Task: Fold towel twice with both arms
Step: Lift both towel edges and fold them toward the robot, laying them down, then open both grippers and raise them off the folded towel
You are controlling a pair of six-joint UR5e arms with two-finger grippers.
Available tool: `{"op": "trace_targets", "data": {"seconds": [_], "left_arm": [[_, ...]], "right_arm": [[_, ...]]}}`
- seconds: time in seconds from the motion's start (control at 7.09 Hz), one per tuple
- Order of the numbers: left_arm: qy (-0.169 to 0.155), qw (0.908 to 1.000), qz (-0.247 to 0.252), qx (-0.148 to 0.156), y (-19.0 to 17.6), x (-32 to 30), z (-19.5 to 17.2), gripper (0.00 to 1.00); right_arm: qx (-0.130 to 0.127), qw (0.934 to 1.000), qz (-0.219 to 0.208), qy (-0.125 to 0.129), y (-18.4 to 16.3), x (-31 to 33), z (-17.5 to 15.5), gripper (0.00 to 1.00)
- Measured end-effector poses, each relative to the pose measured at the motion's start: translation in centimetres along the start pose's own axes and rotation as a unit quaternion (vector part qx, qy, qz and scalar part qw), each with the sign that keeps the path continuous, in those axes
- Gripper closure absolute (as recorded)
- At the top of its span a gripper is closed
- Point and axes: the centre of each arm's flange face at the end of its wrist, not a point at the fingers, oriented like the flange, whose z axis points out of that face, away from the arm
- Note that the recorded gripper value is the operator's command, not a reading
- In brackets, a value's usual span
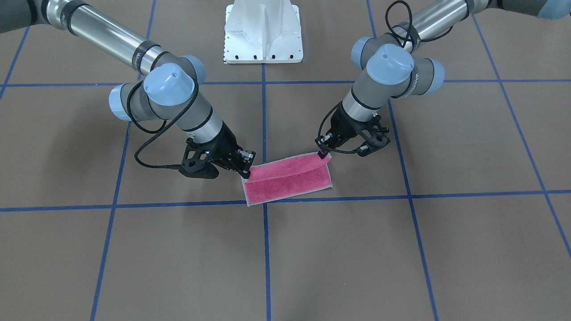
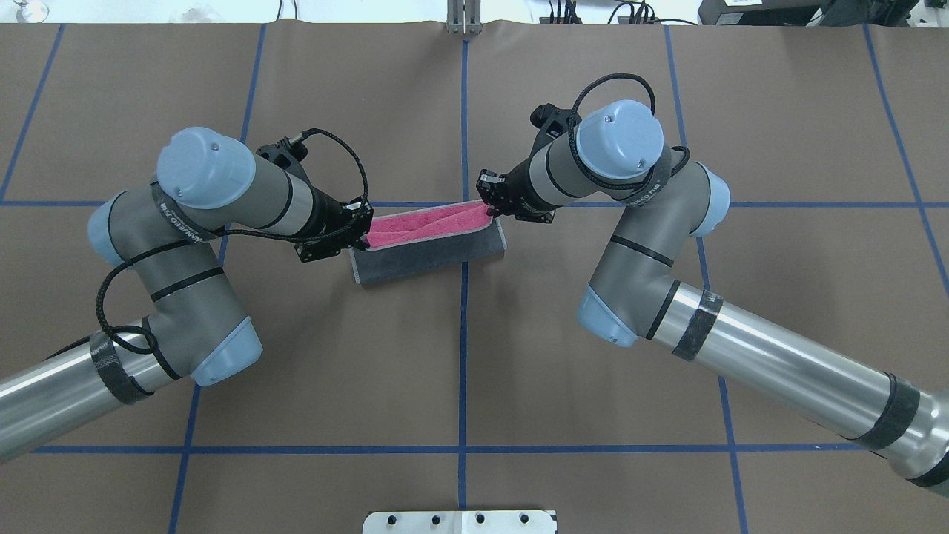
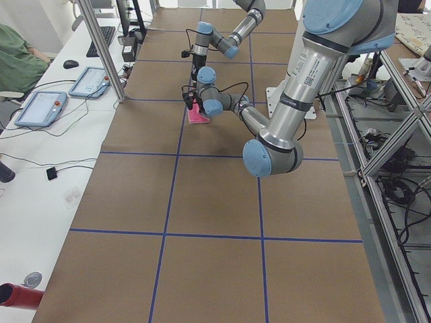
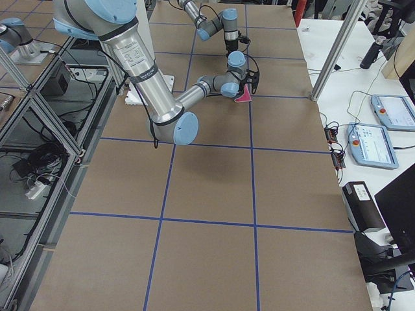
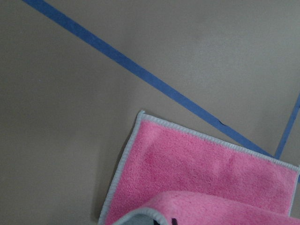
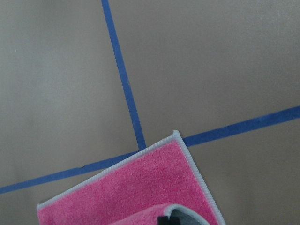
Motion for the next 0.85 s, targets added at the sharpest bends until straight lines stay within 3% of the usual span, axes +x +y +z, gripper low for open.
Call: {"op": "trace_targets", "data": {"seconds": [0.42, 0.85], "left_arm": [[-0.009, 0.9999, -0.006, 0.005, -0.9, -0.6, 0.8, 1.00], [-0.010, 0.9999, -0.008, 0.006, -1.2, 0.2, 1.3, 1.00]], "right_arm": [[0.005, 0.9999, 0.004, 0.011, -0.5, 0.6, 1.1, 1.00], [0.008, 1.0000, -0.002, -0.001, -0.7, 1.0, 1.8, 1.00]]}}
